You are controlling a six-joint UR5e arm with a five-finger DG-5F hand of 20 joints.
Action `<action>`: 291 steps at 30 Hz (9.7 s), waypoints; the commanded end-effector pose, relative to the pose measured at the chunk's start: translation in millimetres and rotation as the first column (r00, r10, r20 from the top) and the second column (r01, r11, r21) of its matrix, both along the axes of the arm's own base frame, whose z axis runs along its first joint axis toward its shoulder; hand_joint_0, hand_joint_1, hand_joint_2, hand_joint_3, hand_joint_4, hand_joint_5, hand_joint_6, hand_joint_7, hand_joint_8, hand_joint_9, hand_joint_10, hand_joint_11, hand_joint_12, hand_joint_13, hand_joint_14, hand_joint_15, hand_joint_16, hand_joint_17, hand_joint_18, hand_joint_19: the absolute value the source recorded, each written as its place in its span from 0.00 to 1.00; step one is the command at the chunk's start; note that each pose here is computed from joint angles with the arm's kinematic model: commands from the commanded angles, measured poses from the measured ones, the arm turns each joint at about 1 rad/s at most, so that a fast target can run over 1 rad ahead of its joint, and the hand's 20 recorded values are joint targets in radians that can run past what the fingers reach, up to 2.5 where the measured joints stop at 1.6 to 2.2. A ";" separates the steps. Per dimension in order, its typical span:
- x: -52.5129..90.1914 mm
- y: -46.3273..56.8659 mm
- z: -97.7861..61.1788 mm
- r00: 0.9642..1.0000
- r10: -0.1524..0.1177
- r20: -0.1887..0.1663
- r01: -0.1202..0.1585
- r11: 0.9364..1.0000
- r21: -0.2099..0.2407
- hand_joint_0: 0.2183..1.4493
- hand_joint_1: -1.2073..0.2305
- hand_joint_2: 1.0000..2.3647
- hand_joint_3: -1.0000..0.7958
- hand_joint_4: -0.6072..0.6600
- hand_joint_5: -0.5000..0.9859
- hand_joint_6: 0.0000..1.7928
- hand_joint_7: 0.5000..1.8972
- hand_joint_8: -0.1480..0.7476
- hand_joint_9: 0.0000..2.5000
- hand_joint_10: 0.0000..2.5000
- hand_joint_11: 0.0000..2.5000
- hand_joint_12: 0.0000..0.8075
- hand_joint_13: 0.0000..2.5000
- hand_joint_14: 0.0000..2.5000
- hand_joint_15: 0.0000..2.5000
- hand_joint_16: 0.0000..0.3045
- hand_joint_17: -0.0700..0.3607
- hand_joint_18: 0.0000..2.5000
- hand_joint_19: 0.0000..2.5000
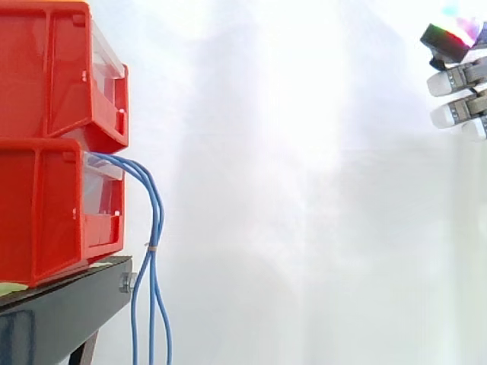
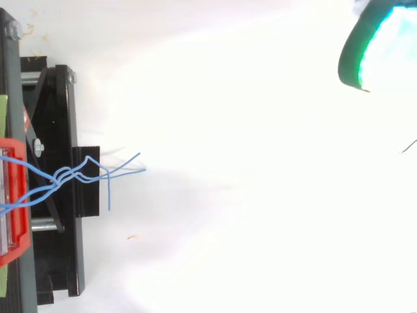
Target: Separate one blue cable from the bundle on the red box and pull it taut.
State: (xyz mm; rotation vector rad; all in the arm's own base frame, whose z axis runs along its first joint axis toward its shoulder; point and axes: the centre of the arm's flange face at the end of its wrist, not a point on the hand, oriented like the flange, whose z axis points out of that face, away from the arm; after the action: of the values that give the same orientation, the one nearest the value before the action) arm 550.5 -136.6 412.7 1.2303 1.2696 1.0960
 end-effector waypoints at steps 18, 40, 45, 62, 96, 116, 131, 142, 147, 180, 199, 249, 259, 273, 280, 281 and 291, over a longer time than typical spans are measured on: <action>30.0 7.2 -45.1 0.997 -0.064 -0.033 0.061 0.993 -0.100 0.22 0.48 0.00 0.28 0.56 0.17 0.28 0.10 0.36 0.10 0.00 0.00 0.39 0.01 0.00 0.00 0.15 0.40 0.00 0.03; 93.9 36.5 -121.8 0.981 -0.177 0.079 0.188 0.967 -0.170 0.22 0.49 0.00 0.28 0.57 0.18 0.28 0.11 0.37 0.11 0.00 0.00 0.39 0.01 0.00 0.00 0.15 0.40 0.00 0.03; 102.6 46.7 -135.1 0.978 -0.189 0.091 0.206 0.950 -0.234 0.22 0.48 0.00 0.28 0.58 0.18 0.28 0.12 0.37 0.12 0.00 0.00 0.39 0.01 0.00 0.00 0.15 0.40 0.00 0.03; 128.9 80.5 -181.0 0.971 -0.189 0.147 0.226 0.923 -0.310 0.22 0.48 0.00 0.28 0.59 0.19 0.28 0.13 0.38 0.14 0.00 0.00 0.39 0.03 0.00 0.00 0.15 0.39 0.00 0.03; 225.1 100.9 -248.7 0.937 -0.281 0.207 0.327 0.914 -0.240 0.22 0.46 0.00 0.28 0.59 0.20 0.28 0.14 0.39 0.17 0.00 0.00 0.37 0.05 0.00 0.00 0.14 0.38 0.00 0.03; 235.5 130.0 -286.6 0.942 -0.243 0.232 0.295 0.928 -0.226 0.23 0.46 0.00 0.28 0.61 0.20 0.28 0.15 0.39 0.19 0.00 0.00 0.36 0.06 0.00 0.00 0.14 0.38 0.00 0.04; 245.3 141.2 -303.2 0.930 -0.217 0.298 0.298 0.919 -0.258 0.23 0.46 0.00 0.28 0.62 0.21 0.28 0.16 0.40 0.19 0.00 0.00 0.36 0.06 0.00 0.00 0.14 0.38 0.00 0.05; 250.9 143.1 -295.1 0.932 -0.214 0.292 0.279 0.939 -0.200 0.24 0.45 0.00 0.28 0.65 0.24 0.28 0.25 0.39 0.24 0.00 0.02 0.35 0.10 0.00 0.00 0.13 0.37 0.04 0.07; 251.1 145.1 -293.9 0.933 -0.208 0.292 0.262 0.952 -0.158 0.25 0.44 0.00 0.28 0.68 0.26 0.28 0.34 0.39 0.28 0.00 0.05 0.36 0.13 0.00 0.02 0.13 0.37 0.06 0.08; 224.5 142.0 -214.9 0.979 -0.158 0.125 0.177 0.973 -0.151 0.29 0.38 0.00 0.28 0.63 0.28 0.32 0.51 0.39 0.31 0.00 0.09 0.36 0.16 0.00 0.04 0.12 0.35 0.10 0.11; 221.8 119.9 -164.3 0.979 -0.204 0.018 0.205 0.976 -0.073 0.29 0.40 0.00 0.28 0.63 0.29 0.32 0.52 0.39 0.32 0.00 0.09 0.36 0.17 0.00 0.04 0.12 0.35 0.12 0.11; 201.3 137.0 -136.6 0.981 -0.184 -0.068 0.180 0.982 -0.065 0.33 0.29 0.01 0.40 0.51 0.27 0.51 0.33 0.40 0.42 0.01 0.20 0.37 0.25 0.00 0.11 0.12 0.35 0.22 0.16; 201.6 142.0 -135.9 0.982 -0.176 -0.066 0.172 0.983 -0.056 0.42 0.23 0.00 0.29 0.38 0.25 0.52 0.29 0.38 0.41 0.01 0.21 0.36 0.26 0.00 0.10 0.11 0.35 0.24 0.15; 201.3 142.0 -136.2 0.982 -0.176 -0.068 0.174 0.984 -0.032 0.26 0.38 0.00 0.28 0.53 0.26 0.50 0.28 0.39 0.42 0.01 0.20 0.38 0.26 0.00 0.11 0.12 0.36 0.24 0.17; 201.6 142.1 -135.5 0.982 -0.176 -0.067 0.174 0.984 -0.031 0.25 0.44 0.00 0.28 0.53 0.26 0.50 0.29 0.40 0.42 0.01 0.19 0.37 0.26 0.00 0.11 0.12 0.36 0.23 0.18; 201.6 142.1 -135.5 0.982 -0.176 -0.067 0.174 0.984 -0.031 0.27 0.46 0.00 0.28 0.53 0.26 0.50 0.29 0.40 0.42 0.01 0.20 0.37 0.25 0.00 0.11 0.12 0.35 0.23 0.18; 201.6 142.0 -135.5 0.982 -0.178 -0.067 0.176 0.984 -0.031 0.31 0.34 0.01 0.42 0.54 0.25 0.52 0.28 0.42 0.41 0.01 0.21 0.37 0.24 0.00 0.10 0.13 0.36 0.23 0.17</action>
State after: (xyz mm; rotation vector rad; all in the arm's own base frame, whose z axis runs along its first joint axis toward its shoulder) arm 752.1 5.5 277.2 1.3440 1.1978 0.9149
